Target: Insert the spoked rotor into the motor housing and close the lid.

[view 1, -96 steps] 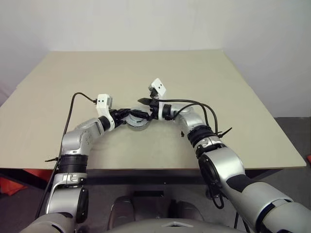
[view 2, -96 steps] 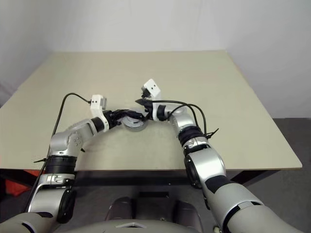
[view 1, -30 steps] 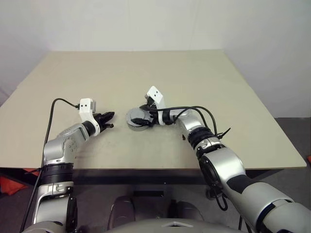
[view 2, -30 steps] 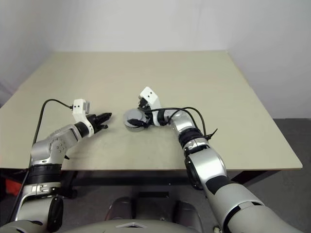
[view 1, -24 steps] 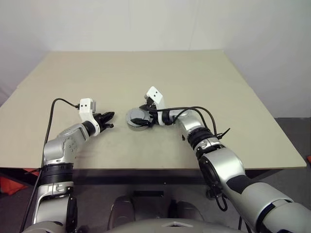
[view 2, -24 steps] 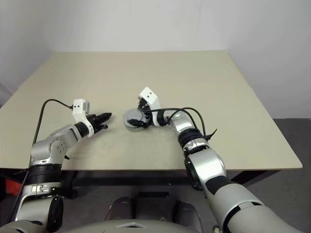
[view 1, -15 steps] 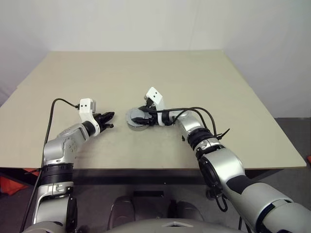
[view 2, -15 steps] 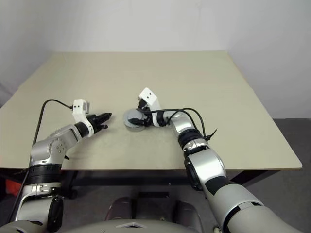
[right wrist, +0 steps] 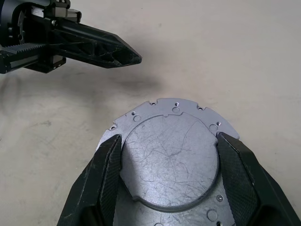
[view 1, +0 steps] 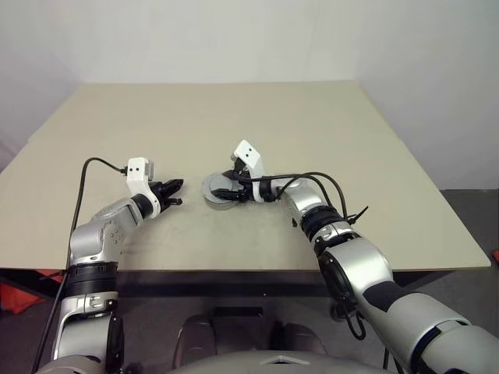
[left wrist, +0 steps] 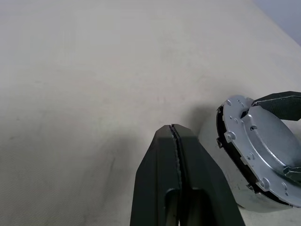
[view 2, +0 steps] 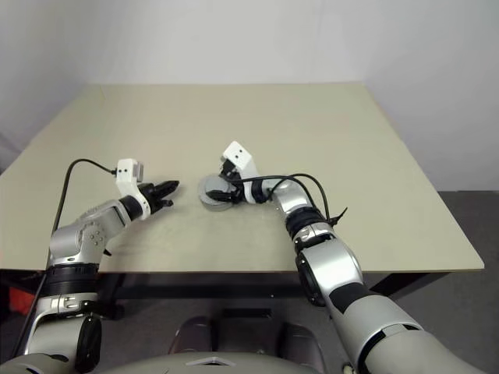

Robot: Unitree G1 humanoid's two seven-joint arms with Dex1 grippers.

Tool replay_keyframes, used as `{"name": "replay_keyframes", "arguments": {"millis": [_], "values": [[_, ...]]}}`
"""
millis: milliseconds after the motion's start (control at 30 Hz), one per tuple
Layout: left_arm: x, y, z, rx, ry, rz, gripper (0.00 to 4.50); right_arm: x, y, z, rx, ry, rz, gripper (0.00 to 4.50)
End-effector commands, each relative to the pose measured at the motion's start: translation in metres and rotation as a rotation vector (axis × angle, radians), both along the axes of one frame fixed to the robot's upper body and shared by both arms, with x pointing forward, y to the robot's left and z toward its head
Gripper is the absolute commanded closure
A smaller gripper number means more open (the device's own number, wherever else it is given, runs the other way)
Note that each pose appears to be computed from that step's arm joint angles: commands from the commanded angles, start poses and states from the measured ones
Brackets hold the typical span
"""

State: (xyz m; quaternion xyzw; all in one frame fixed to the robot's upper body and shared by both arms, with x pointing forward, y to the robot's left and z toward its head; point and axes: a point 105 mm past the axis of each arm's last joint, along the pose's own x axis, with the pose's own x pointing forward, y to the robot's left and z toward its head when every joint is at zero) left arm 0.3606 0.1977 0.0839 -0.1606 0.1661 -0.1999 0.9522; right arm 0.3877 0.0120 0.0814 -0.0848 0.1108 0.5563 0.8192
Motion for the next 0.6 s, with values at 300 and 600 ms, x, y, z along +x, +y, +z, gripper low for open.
{"name": "replay_keyframes", "arguments": {"millis": [300, 600], "values": [[0.001, 0.0, 0.011, 0.011, -0.045, -0.005, 4.5, -0.001, 0.001, -0.002, -0.049, -0.039, 0.02, 1.46], [0.001, -0.003, 0.01, 0.006, -0.044, -0.012, 4.5, -0.001, -0.002, -0.005, -0.076, -0.037, 0.025, 1.46]]}}
